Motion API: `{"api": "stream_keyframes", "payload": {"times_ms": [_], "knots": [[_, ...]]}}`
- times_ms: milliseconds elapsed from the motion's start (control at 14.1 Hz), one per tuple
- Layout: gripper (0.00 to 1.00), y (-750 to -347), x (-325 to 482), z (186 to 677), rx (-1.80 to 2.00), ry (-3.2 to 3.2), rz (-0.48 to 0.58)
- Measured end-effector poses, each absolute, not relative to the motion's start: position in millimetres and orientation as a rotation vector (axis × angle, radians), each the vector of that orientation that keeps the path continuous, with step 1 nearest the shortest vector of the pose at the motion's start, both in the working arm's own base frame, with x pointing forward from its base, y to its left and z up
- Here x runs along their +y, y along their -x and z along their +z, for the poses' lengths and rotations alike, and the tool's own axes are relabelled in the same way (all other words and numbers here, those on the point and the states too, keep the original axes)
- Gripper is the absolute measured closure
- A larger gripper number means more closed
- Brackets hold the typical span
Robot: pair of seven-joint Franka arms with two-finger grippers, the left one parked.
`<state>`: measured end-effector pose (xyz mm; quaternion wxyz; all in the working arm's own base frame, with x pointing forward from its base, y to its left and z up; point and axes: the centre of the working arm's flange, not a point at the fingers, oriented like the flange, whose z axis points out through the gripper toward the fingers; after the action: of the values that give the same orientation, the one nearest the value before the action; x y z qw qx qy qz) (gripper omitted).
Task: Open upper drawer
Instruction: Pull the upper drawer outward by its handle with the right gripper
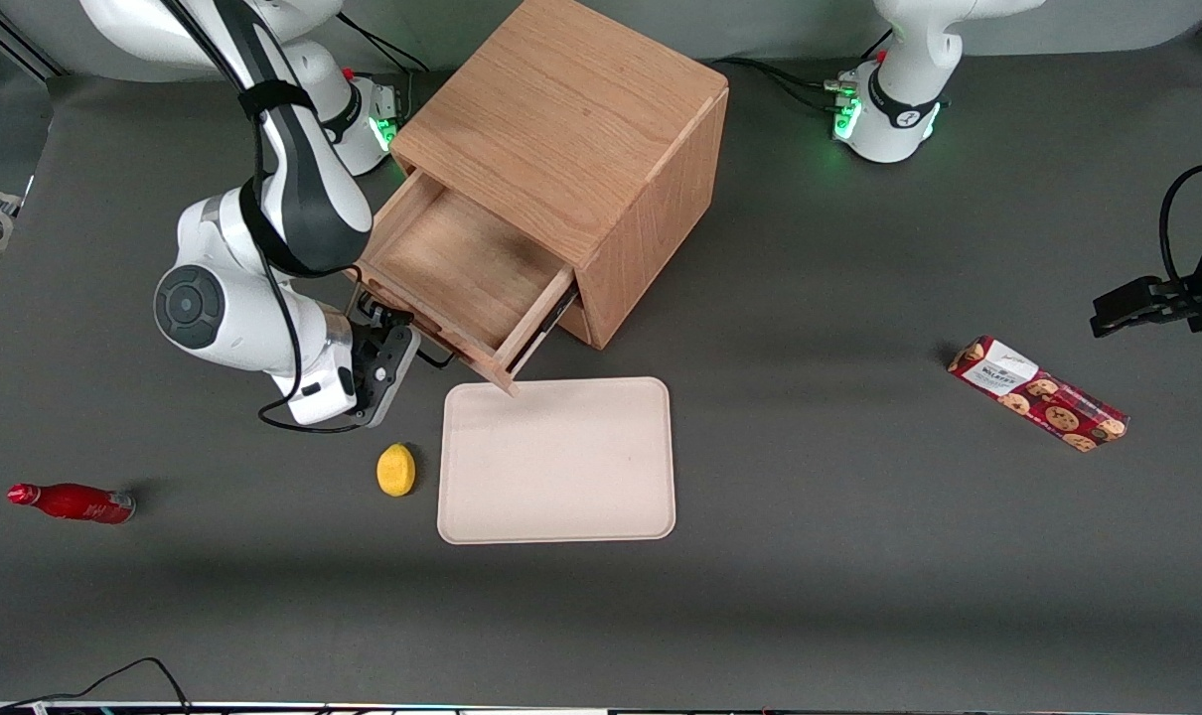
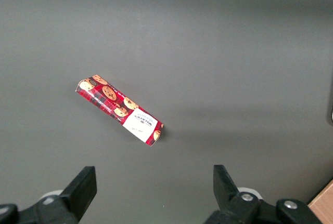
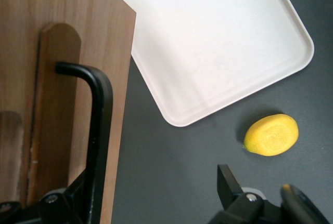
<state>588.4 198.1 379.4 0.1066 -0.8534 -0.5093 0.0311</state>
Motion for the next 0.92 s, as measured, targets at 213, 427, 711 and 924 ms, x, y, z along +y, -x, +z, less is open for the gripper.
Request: {"api": "stream_keyframes", "payload": {"times_ms": [213, 427, 711, 924], "knots": [[0.00, -597.2, 187.0, 381.4, -1.522, 2.512, 0.072], [0.00, -604.3, 178.6, 382.2, -1.544, 2.506, 0.058], [0.00, -608.4, 170.8, 377.1, -1.567, 2.497, 0.062], [0.00, -619.2, 159.4, 379.6, -1.591, 2.501, 0.041]]}}
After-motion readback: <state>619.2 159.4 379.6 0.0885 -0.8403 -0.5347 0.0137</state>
